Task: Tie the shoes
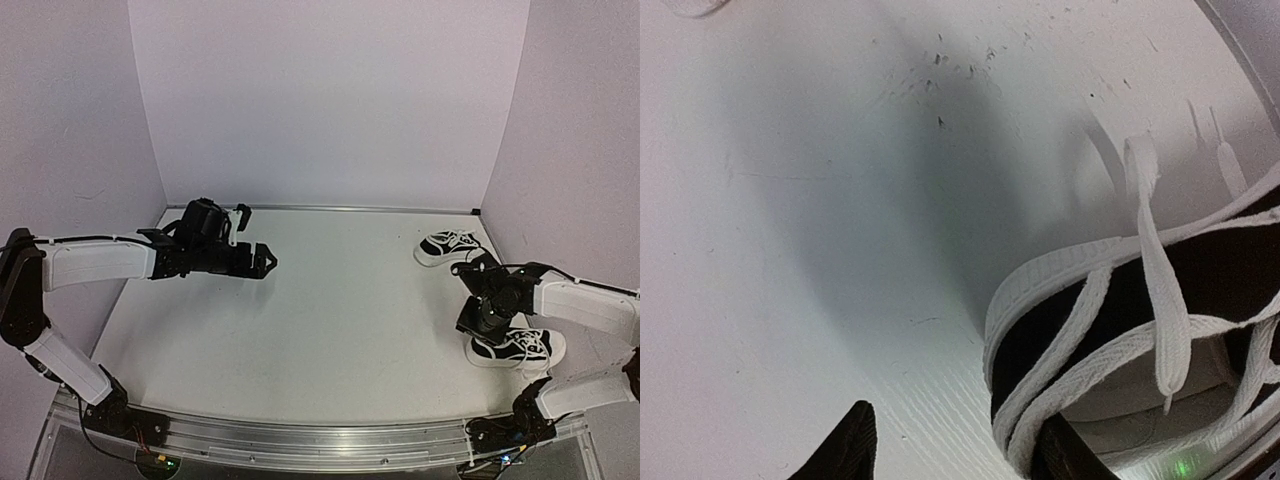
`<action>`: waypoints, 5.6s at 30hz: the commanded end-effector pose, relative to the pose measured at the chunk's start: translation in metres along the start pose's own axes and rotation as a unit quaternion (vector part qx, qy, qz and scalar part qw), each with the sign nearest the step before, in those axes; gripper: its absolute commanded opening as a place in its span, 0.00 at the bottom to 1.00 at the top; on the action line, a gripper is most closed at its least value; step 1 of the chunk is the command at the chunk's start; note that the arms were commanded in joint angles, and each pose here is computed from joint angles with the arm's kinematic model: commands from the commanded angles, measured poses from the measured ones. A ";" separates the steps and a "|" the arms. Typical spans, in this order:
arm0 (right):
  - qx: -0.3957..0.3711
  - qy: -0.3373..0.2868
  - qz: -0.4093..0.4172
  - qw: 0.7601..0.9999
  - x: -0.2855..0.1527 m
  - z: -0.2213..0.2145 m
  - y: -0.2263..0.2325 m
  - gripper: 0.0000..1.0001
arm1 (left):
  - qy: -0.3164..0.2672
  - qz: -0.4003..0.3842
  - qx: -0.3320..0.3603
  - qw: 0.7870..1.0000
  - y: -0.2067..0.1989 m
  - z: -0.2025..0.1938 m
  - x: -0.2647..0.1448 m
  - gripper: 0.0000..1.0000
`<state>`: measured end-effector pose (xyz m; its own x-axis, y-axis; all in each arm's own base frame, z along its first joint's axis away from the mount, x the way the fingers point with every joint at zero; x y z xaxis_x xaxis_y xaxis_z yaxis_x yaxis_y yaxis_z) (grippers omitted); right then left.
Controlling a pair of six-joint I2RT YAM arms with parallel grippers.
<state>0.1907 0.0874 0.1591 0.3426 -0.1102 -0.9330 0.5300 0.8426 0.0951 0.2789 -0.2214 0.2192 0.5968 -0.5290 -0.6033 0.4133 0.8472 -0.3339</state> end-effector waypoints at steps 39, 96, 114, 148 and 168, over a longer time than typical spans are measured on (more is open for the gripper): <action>-0.614 -0.064 0.268 0.740 -0.081 -0.102 0.319 0.00 | -0.034 0.063 -0.051 0.996 0.030 0.024 -0.060 0.99; -0.397 -0.085 0.476 0.780 -0.092 0.025 0.200 0.92 | 0.056 -0.222 -0.073 0.971 -0.018 0.051 -0.007 0.00; -0.404 -0.261 0.631 0.608 -0.164 0.011 0.187 0.65 | -0.045 -0.579 -0.065 0.812 -0.069 0.125 -0.124 0.00; -0.467 -0.378 0.667 0.440 -0.233 -0.028 0.226 0.44 | -0.012 -0.636 -0.026 0.771 -0.095 0.114 -0.129 0.00; -0.488 -0.361 0.674 0.421 -0.240 -0.035 0.227 0.00 | -0.006 -0.632 -0.032 0.774 -0.097 0.114 -0.119 0.00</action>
<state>0.2075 0.3230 0.3705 0.1876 0.9798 0.0687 -0.9736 0.1947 -0.1188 0.2512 -0.2462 0.3883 -0.2383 -0.9501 0.2015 0.5708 -0.3049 -0.7624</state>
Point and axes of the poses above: each gripper's point midway between its finger pads, its own x axis out along the fingers, its own y axis along the line the jaws close on, z = x × y, the point moved 10 cm from there along -x, back along the fingers
